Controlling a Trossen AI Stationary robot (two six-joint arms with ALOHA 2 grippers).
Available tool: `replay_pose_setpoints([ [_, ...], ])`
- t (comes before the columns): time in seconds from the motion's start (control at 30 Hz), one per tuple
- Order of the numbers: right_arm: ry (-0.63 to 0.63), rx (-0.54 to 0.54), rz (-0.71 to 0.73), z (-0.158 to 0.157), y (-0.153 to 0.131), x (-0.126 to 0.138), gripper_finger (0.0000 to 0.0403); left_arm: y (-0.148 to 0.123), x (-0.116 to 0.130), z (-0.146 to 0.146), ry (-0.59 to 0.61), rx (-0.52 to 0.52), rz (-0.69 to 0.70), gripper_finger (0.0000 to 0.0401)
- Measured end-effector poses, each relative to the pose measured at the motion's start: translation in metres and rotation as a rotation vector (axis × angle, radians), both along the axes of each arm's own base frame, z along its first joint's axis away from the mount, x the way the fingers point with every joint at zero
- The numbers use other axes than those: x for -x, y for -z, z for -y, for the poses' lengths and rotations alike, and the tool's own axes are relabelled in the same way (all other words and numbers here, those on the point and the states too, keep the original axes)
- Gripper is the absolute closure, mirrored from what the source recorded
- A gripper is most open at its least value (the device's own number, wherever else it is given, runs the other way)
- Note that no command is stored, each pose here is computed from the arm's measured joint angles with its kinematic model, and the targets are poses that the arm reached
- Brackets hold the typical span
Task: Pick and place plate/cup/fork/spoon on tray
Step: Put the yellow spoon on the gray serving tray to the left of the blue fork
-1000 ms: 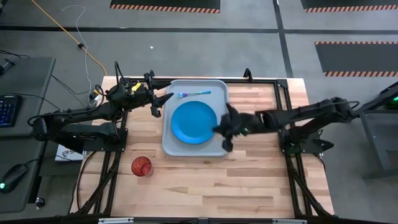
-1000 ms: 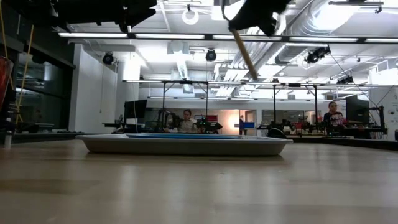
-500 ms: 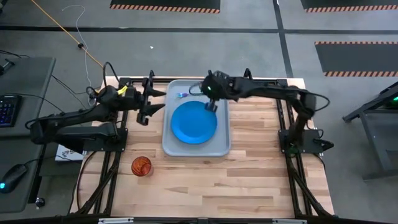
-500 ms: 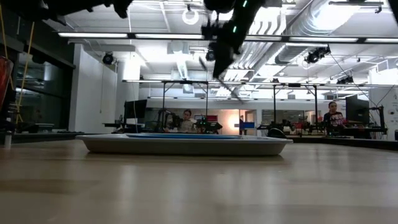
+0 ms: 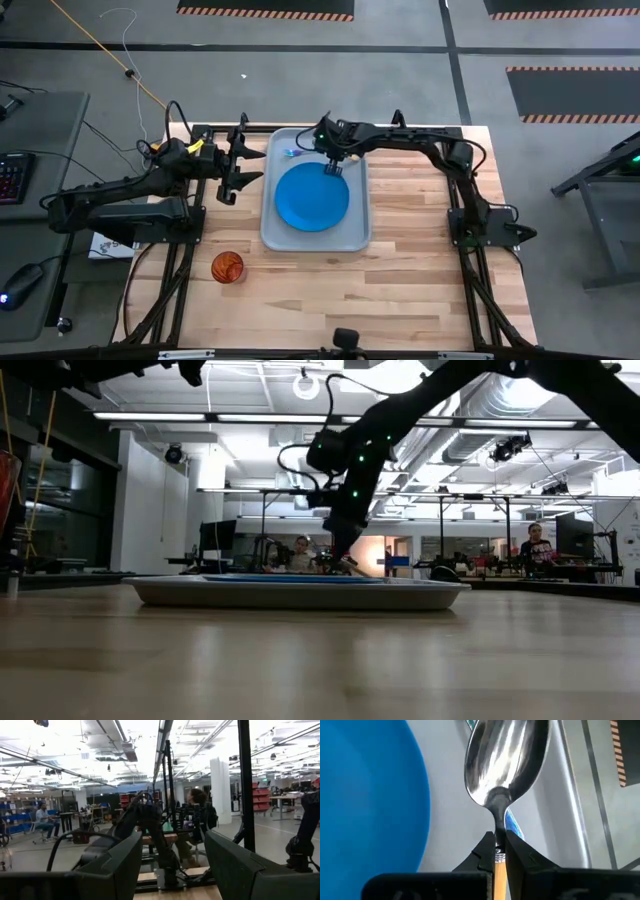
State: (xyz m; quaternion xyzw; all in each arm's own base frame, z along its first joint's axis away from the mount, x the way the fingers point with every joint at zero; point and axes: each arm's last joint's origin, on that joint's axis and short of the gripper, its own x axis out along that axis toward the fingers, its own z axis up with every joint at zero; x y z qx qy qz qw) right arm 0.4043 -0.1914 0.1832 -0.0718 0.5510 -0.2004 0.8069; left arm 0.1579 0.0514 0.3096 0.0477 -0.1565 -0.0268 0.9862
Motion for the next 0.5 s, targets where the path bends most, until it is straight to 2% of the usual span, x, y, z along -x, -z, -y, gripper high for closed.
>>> replay_pose_setpoints([
  [0.5,0.021,-0.064,0.038,0.004,0.031,-0.011,0.0400,0.000,0.000,0.000,0.002,0.007,0.000,0.0197],
])
